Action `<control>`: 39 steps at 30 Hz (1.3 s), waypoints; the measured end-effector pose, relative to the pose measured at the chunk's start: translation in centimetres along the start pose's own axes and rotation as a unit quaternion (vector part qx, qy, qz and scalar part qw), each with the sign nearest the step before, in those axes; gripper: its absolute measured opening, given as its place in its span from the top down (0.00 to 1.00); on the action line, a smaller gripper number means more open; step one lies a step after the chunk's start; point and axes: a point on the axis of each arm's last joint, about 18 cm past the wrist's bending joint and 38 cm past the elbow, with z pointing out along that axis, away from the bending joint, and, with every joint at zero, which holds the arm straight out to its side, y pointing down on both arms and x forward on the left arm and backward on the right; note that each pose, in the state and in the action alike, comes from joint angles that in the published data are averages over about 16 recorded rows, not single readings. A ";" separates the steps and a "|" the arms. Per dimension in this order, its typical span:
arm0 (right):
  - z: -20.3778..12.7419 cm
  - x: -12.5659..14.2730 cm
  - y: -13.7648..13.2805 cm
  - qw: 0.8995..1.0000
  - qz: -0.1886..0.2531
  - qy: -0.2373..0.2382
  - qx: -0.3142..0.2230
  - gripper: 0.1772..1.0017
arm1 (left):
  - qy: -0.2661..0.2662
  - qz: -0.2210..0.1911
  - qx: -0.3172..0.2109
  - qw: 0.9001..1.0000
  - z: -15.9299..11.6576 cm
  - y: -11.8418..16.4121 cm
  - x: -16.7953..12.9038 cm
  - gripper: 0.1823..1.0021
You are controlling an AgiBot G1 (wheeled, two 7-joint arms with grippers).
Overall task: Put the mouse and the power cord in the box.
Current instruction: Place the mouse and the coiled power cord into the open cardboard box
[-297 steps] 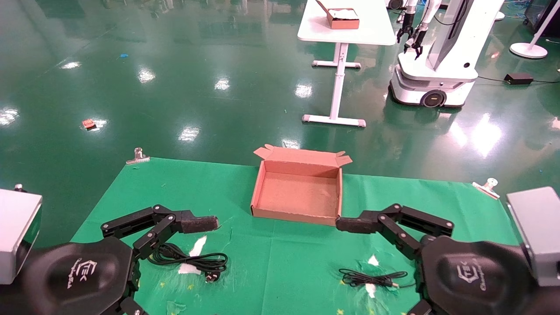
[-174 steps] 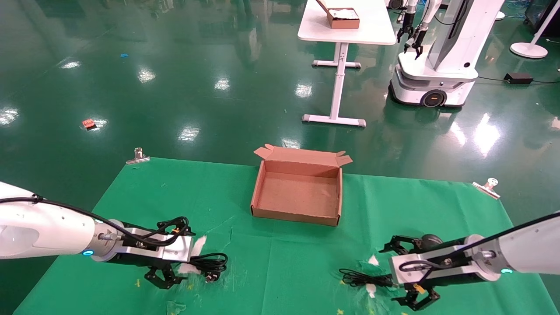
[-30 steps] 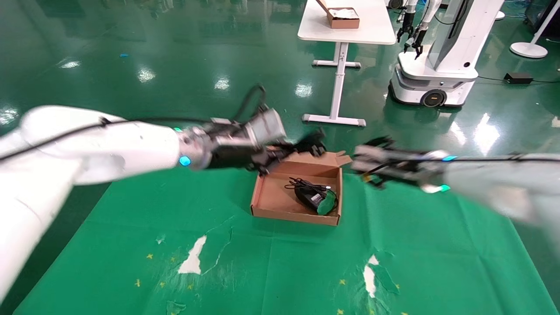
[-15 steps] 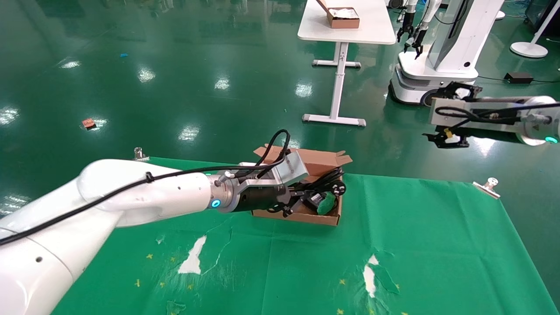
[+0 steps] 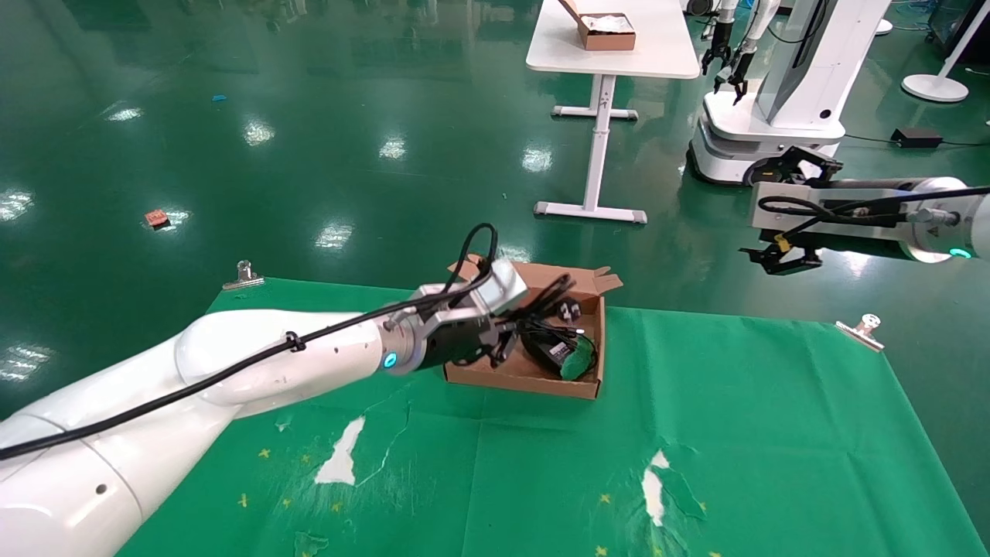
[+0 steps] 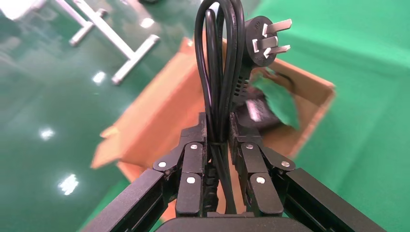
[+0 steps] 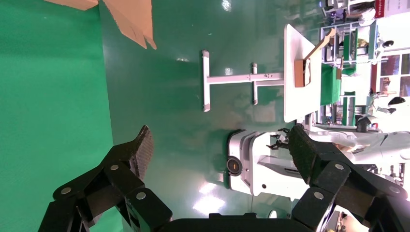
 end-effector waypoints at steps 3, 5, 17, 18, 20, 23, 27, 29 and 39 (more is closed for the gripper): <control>0.0 0.0 0.0 1.000 0.000 0.000 0.000 0.02 | -0.007 -0.002 -0.001 1.000 0.1 0.0 -0.1 0.90; 0.0 0.0 0.0 1.000 0.000 0.000 0.000 0.02 | -0.010 -0.004 -0.001 1.000 0.1 -0.1 -0.2 0.90; 0.0 -0.3 -0.2 1.000 0.011 0.000 0.010 0.00 | -0.003 -0.015 0.004 1.000 -0.1 0.2 0.0 0.81; 0.1 -0.4 -0.2 1.000 0.015 0.000 0.014 0.00 | -0.001 -0.019 0.005 1.000 -0.2 0.3 0.1 0.79; 0.1 -0.7 -0.4 0.999 0.025 0.000 0.023 0.00 | 0.006 -0.028 0.008 1.000 -0.5 0.6 0.3 0.76; 0.1 -1.2 -0.8 0.998 0.045 0.000 0.041 0.00 | 0.020 -0.047 0.016 0.999 -1.0 1.2 0.7 0.71; -0.1 -2.0 -1.5 0.994 0.079 -0.001 0.073 0.00 | 0.041 -0.077 0.031 0.996 -2.0 2.0 1.3 0.63; -0.2 -2.5 -1.8 0.991 0.098 -0.003 0.092 0.00 | 0.053 -0.093 0.040 0.993 -2.6 2.4 1.6 0.57; -2.0 -4.7 -3.9 0.964 0.187 -0.020 0.186 0.00 | 0.106 -0.159 0.096 0.977 -6.8 3.9 2.5 0.31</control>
